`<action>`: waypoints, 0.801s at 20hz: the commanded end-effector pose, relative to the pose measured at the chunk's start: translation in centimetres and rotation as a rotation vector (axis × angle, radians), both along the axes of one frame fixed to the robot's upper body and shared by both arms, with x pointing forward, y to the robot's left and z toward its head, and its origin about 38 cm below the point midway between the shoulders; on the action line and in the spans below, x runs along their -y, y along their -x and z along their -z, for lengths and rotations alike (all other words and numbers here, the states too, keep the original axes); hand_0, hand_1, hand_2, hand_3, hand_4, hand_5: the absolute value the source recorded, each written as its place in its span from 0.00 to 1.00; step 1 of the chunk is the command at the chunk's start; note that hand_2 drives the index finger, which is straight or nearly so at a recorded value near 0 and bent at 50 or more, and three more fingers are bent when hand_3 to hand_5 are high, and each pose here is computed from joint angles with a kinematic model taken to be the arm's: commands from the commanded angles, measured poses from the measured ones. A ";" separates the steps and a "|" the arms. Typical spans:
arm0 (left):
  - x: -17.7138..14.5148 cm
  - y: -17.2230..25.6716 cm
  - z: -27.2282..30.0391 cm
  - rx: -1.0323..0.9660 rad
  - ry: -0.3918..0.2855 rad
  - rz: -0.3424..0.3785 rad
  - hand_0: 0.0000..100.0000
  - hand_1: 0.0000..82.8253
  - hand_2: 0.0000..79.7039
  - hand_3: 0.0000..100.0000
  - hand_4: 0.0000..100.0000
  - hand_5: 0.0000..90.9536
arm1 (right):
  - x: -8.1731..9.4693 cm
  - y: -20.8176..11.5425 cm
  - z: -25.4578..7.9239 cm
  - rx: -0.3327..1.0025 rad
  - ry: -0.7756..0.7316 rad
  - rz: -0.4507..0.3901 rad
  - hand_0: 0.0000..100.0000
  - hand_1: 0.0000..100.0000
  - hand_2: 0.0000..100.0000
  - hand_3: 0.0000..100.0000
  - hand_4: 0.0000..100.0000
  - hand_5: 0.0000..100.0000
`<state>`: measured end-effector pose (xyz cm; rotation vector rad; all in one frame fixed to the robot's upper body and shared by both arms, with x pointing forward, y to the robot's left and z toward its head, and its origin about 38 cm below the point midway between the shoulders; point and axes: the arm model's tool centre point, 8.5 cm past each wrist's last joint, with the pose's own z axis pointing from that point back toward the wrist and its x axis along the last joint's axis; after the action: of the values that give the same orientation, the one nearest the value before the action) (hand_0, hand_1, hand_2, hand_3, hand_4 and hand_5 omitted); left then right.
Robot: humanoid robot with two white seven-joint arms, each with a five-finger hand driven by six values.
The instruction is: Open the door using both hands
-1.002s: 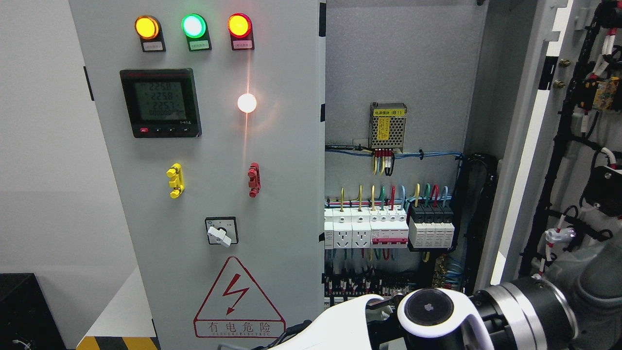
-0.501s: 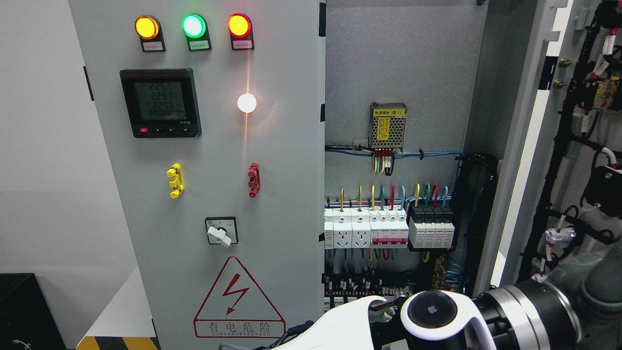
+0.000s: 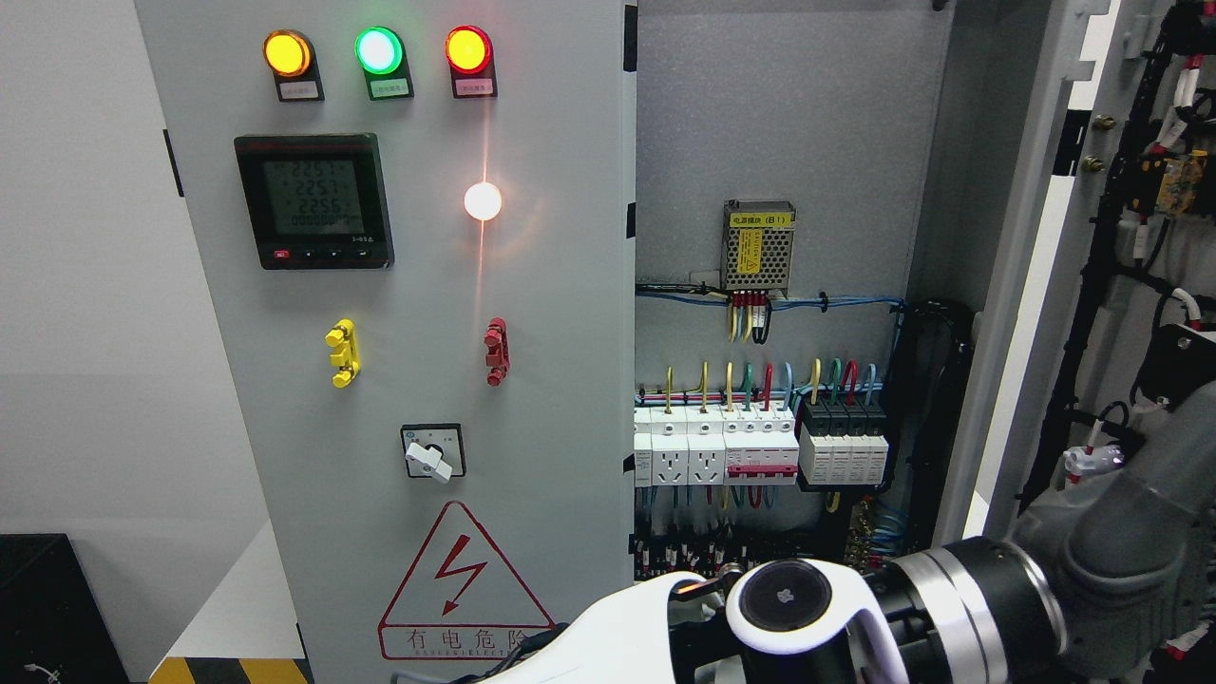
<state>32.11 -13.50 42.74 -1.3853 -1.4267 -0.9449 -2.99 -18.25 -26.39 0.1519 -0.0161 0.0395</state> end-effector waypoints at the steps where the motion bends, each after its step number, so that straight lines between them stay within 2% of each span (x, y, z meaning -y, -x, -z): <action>1: -6.2 -1.2 -0.1 0.046 0.009 -0.060 0.00 0.00 0.00 0.00 0.00 0.00 | 0.0 0.0 0.0 0.000 -0.001 0.010 0.19 0.00 0.00 0.00 0.00 0.00; 6: -10.2 -2.7 -1.1 0.016 0.058 -0.114 0.00 0.00 0.00 0.00 0.00 0.00 | 0.0 0.0 0.0 0.000 -0.001 0.010 0.19 0.00 0.00 0.00 0.00 0.00; 10: -13.1 -3.4 -0.1 -0.003 0.064 -0.164 0.00 0.00 0.00 0.00 0.00 0.00 | 0.0 0.0 0.0 0.000 -0.001 0.010 0.19 0.00 0.00 0.00 0.00 0.00; 16: -17.7 -4.8 4.7 -0.092 0.018 -0.264 0.00 0.00 0.00 0.00 0.00 0.00 | 0.0 0.0 0.0 0.000 -0.001 0.009 0.19 0.00 0.00 0.00 0.00 0.00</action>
<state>35.61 -3.26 40.14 -1.3285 -1.4629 -0.7686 -2.99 -18.25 -26.39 0.1519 -0.0160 0.0396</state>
